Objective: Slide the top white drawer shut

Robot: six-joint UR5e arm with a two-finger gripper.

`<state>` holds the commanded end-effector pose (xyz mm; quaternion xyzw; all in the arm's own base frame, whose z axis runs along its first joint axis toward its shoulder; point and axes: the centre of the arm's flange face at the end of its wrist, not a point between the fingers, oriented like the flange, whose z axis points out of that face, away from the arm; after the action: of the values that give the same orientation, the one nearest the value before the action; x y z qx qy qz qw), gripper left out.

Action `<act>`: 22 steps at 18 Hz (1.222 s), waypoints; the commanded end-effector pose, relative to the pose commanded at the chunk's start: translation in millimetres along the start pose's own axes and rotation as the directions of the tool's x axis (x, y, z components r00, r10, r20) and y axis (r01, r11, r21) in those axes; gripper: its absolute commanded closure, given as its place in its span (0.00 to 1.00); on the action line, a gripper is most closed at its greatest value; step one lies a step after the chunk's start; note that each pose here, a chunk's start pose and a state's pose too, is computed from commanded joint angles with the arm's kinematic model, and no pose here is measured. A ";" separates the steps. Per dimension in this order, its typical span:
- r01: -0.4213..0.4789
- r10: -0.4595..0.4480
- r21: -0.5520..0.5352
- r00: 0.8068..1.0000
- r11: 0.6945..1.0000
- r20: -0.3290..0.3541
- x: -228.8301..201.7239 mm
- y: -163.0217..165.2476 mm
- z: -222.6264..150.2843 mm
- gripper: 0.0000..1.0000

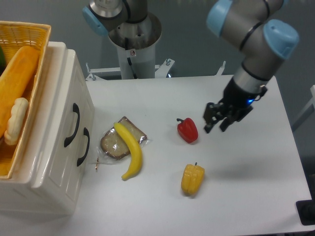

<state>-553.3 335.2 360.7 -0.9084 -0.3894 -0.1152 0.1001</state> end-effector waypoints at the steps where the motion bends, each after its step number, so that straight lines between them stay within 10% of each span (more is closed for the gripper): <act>1: 0.011 -0.011 -0.001 1.000 1.000 0.006 -11.0 1.5 -1.0 0.28; 6: -0.042 0.046 -0.047 0.995 0.998 0.088 -55.6 -4.7 0.4 0.00; 13: -0.138 0.147 -0.073 0.980 0.988 0.133 -98.0 -6.5 -5.8 0.00; 22: -0.441 0.459 -0.132 0.869 0.888 0.184 -159.2 14.1 -31.0 0.00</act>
<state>-653.7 208.3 343.3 -0.9844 -0.1700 -0.0090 0.0437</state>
